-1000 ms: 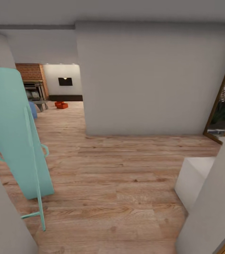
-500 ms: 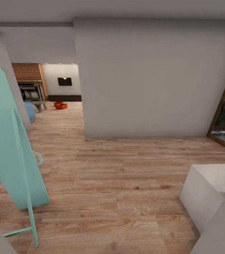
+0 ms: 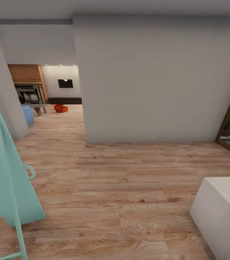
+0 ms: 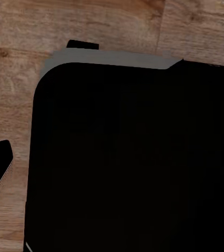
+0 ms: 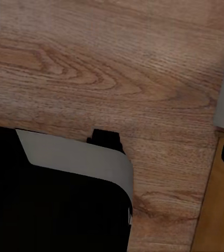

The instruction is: Move the two storage containers from the living room to the garage. In the garage, place one container on the floor and stack the other container on top of it (either order is fine).

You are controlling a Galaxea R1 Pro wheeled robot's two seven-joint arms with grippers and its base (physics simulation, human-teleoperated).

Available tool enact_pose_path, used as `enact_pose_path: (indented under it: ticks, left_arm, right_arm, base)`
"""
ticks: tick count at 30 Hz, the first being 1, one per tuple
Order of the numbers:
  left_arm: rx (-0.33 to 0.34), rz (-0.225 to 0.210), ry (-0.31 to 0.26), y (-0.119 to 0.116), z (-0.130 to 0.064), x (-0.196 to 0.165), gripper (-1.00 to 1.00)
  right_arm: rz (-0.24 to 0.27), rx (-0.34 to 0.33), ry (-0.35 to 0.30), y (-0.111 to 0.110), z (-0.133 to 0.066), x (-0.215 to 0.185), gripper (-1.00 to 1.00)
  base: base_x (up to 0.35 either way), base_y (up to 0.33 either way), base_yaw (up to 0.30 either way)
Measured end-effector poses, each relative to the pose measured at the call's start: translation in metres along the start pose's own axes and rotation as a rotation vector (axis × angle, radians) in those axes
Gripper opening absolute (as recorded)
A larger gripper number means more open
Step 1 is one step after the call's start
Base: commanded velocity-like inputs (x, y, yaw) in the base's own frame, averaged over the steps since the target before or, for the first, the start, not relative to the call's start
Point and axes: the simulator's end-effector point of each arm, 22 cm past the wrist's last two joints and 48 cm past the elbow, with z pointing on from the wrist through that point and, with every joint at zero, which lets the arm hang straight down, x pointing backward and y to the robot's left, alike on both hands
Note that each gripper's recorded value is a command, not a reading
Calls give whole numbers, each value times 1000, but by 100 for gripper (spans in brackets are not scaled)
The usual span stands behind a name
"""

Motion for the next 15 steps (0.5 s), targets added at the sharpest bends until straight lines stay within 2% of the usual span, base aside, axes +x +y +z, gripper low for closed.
enact_pose_path:
  ticks: [15]
  left_arm:
    - [-1,-1,0,1,0,0,100]
  right_arm:
    - [-8,-2,-1,0,0,0,100]
  base:
    - [322,0,0]
